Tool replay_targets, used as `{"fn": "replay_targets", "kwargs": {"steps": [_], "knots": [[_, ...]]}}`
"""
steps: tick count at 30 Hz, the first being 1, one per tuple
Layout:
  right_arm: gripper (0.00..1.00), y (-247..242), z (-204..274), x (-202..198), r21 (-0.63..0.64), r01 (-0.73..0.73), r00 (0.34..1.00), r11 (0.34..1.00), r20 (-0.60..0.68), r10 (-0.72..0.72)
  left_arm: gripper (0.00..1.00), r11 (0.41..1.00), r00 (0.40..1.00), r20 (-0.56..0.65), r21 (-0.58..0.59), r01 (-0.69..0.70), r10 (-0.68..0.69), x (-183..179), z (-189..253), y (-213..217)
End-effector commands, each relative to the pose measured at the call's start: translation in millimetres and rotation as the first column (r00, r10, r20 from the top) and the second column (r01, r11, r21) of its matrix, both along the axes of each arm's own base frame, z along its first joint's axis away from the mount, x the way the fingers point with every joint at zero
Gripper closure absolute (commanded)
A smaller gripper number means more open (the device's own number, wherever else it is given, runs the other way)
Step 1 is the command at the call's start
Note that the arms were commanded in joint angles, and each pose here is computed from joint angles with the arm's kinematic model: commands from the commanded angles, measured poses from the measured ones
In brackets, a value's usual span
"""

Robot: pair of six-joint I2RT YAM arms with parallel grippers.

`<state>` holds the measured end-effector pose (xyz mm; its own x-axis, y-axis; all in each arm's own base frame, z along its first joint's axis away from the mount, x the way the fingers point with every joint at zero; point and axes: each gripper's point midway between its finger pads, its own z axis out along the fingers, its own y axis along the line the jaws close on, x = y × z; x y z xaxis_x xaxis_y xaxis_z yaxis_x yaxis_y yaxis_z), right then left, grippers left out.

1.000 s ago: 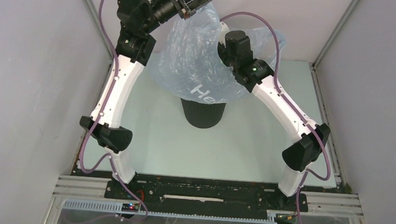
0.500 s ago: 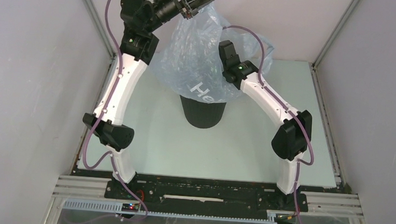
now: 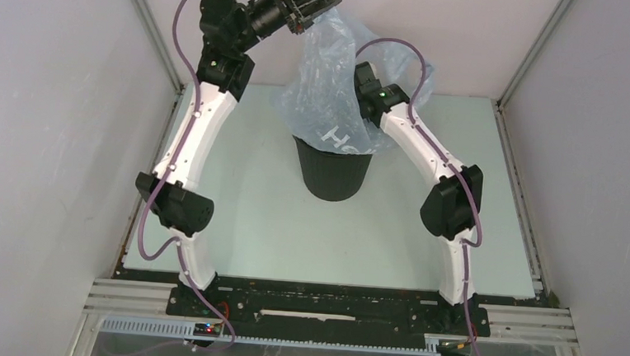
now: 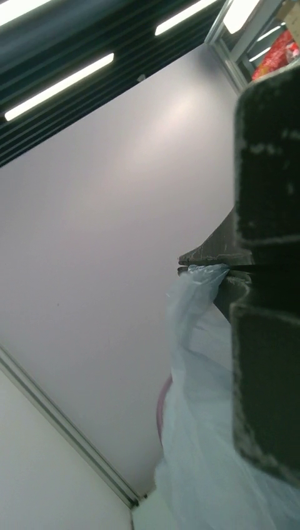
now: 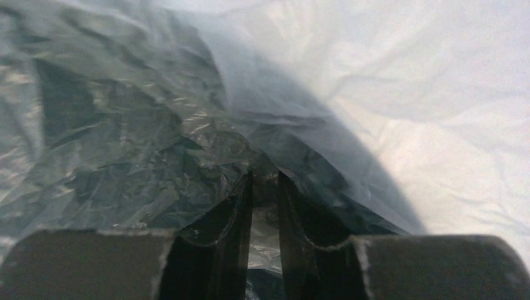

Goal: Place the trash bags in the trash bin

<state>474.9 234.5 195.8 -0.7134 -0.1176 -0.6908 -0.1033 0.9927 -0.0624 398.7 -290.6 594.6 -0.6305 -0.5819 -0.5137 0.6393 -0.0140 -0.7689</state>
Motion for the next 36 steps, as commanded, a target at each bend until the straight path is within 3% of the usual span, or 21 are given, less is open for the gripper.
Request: {"fn": "replay_targets", "kwargs": {"steps": [1,7,11,14,20,26,32,36], "knots": [[0.67,33,62,-23,0.201,-0.212,0.977,0.956,0.051,0.206,1.0,1.0,1.0,-0.002,0.015,-0.01,0.01,-4,-6,16],[0.55,67,134,-59,0.469,-0.358,0.933,0.807,0.145,0.329,1.0,1.0,1.0,-0.017,0.025,-0.002,0.003,-5,-17,19],[0.48,84,154,-72,0.489,-0.448,0.894,0.749,0.236,0.381,1.0,1.0,1.0,-0.015,0.01,-0.002,0.002,-6,-13,20],[0.46,99,142,-72,0.491,-0.472,0.881,0.732,0.244,0.405,1.0,1.0,1.0,-0.022,0.0,0.004,-0.004,-6,-11,19],[0.59,116,91,-64,0.48,-0.436,0.896,0.761,0.154,0.417,1.0,1.0,0.999,-0.026,-0.013,0.02,-0.02,-8,-8,11],[0.64,117,31,-47,0.435,-0.359,0.929,0.826,0.079,0.362,1.0,0.999,0.998,-0.049,-0.024,0.029,-0.03,-6,-11,4],[0.66,72,-35,-22,0.252,-0.115,0.991,0.961,-0.033,0.127,1.0,0.999,0.997,-0.066,-0.022,0.028,-0.029,-4,-15,3],[0.67,42,-56,-10,0.191,0.018,0.995,0.981,-0.104,0.002,1.0,1.0,0.996,-0.087,-0.001,0.005,-0.005,1,-25,8]]}}
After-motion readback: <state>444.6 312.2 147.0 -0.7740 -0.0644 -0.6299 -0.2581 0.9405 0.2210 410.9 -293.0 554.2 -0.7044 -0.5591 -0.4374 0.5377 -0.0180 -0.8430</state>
